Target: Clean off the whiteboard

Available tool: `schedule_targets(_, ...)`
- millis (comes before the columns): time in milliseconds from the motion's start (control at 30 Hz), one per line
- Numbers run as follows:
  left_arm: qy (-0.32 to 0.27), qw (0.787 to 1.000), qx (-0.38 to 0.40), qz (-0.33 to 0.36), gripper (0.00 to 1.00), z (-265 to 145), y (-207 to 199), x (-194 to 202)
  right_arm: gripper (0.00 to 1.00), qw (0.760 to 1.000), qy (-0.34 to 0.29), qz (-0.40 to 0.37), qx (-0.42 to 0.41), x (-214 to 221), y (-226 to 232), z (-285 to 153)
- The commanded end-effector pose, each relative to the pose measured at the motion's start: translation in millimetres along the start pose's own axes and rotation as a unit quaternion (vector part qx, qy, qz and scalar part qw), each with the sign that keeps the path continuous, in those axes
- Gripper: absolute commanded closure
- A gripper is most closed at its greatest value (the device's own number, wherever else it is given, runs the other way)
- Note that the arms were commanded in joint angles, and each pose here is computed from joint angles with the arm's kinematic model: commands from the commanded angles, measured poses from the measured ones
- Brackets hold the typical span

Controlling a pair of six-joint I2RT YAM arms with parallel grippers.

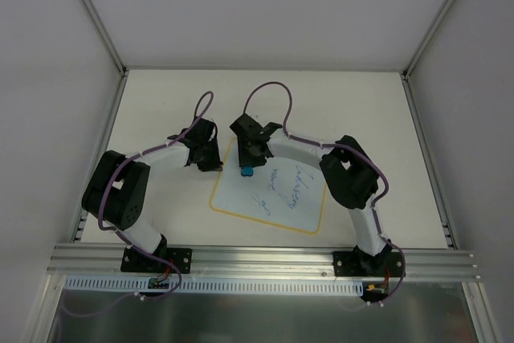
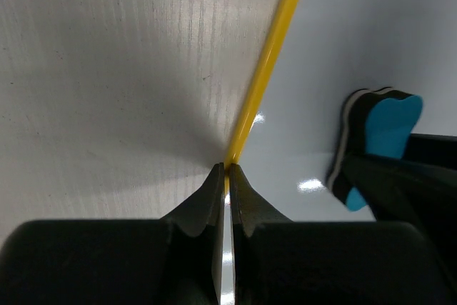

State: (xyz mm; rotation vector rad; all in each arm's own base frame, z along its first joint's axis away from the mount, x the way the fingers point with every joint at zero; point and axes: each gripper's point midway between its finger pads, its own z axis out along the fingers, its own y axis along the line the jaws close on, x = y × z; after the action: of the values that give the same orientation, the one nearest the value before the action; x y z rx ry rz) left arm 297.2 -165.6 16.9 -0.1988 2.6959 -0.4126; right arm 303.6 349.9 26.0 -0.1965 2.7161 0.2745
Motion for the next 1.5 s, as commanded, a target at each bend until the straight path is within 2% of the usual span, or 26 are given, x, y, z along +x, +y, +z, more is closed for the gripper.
schedule_targets(0,0.062,0.996,-0.055,-0.014,1.00,2,30,37,1.00,0.998,0.055,0.021,-0.007,23,11,23)
schedule_targets(100,0.062,0.996,-0.056,-0.016,1.00,2,30,37,1.00,0.998,0.030,0.049,0.017,4,-3,25)
schedule_targets(300,0.055,0.997,-0.056,-0.023,1.00,0,30,34,1.00,0.986,-0.009,0.114,0.121,-14,-88,4)
schedule_targets(333,0.054,0.997,-0.056,-0.023,1.00,-1,30,34,1.00,0.982,0.002,0.119,0.145,0,-111,3)
schedule_targets(467,0.053,0.997,-0.055,-0.026,1.00,-1,30,32,1.00,0.976,0.003,0.128,0.177,23,-151,-27)
schedule_targets(567,0.050,0.997,-0.053,-0.026,1.00,-2,29,31,1.00,0.975,0.027,0.115,0.188,48,-164,-35)
schedule_targets(667,0.047,0.997,-0.051,-0.026,1.00,-3,29,29,1.00,0.982,0.037,0.087,0.166,57,-147,-37)
schedule_targets(800,0.047,0.997,-0.045,-0.029,1.00,-3,25,26,1.00,0.991,0.052,0.045,0.113,62,-96,-27)
schedule_targets(933,0.051,0.997,-0.040,-0.030,1.00,-2,23,26,1.00,0.997,0.068,-0.021,0.038,72,-14,-19)
schedule_targets(1067,0.052,0.997,-0.043,-0.032,1.00,-1,25,29,1.00,0.996,0.075,-0.030,0.037,78,4,-4)
schedule_targets(1200,0.050,0.997,-0.042,-0.034,1.00,-1,24,27,1.00,0.995,0.055,0.007,0.077,66,-34,-9)
schedule_targets(1267,0.048,0.997,-0.041,-0.035,1.00,-1,23,26,1.00,0.991,0.046,0.031,0.119,62,-74,-11)
schedule_targets(1333,0.046,0.997,-0.040,-0.036,1.00,-1,23,24,1.00,0.987,0.027,0.065,0.144,49,-105,-26)
schedule_targets(1467,0.045,0.997,-0.039,-0.038,1.00,-2,23,24,1.00,0.976,0.017,0.098,0.191,55,-158,-49)
